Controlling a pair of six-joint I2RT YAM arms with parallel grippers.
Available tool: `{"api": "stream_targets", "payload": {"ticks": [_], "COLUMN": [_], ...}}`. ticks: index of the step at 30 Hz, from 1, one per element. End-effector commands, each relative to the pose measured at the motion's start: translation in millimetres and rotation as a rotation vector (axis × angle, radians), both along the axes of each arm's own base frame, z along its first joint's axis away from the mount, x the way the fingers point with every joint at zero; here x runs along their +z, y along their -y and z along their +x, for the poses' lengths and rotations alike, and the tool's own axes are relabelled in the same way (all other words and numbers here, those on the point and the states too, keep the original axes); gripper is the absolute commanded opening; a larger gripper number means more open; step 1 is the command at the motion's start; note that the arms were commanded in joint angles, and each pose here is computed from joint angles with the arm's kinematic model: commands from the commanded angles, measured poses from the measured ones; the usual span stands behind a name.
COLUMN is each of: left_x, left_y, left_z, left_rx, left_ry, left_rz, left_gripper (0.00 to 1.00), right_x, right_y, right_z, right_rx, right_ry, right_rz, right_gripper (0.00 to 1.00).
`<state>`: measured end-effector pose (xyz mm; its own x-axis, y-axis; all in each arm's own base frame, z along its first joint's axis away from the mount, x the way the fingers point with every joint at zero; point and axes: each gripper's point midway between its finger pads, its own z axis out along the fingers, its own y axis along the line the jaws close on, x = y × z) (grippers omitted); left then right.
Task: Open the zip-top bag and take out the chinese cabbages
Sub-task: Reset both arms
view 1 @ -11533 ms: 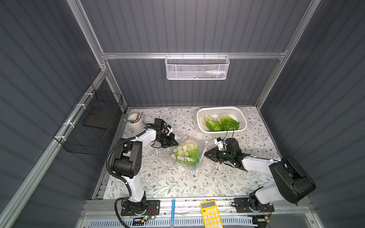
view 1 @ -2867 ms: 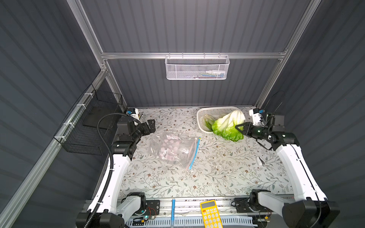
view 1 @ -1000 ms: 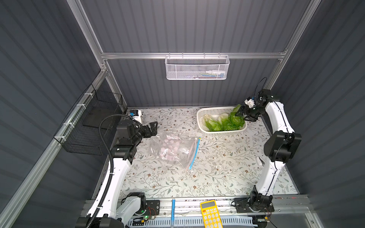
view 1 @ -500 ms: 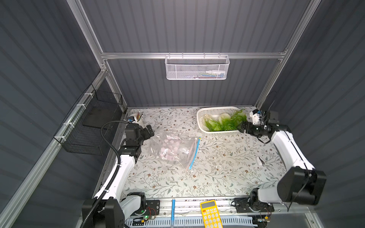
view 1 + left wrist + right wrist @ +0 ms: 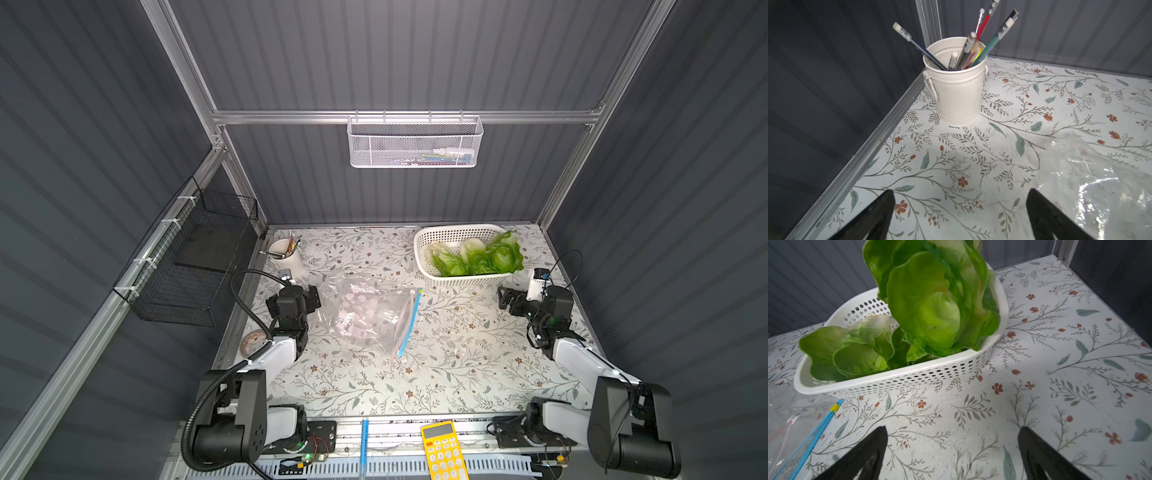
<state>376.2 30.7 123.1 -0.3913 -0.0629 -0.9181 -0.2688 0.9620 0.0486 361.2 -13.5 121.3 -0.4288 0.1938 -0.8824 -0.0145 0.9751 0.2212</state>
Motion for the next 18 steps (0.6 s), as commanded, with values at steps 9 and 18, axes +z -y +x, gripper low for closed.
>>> {"api": "stream_targets", "payload": {"ticks": [9,18], "left_x": [-8.9,-32.8], "left_y": [16.2,21.9], "left_z": [11.4,2.5], "left_rx": [-0.107,-0.148], "left_ry": [0.125,0.241], "left_rz": [0.020,0.032], "left_gripper": [1.00,1.00], "right_x": [14.1,3.0], "right_y": [8.9,4.6], "right_z": [13.3,19.3], "right_rx": [-0.029,0.003], "right_ry": [0.250,0.241], "right_rz": [-0.078,-0.075], "right_gripper": [0.99,0.99]}}
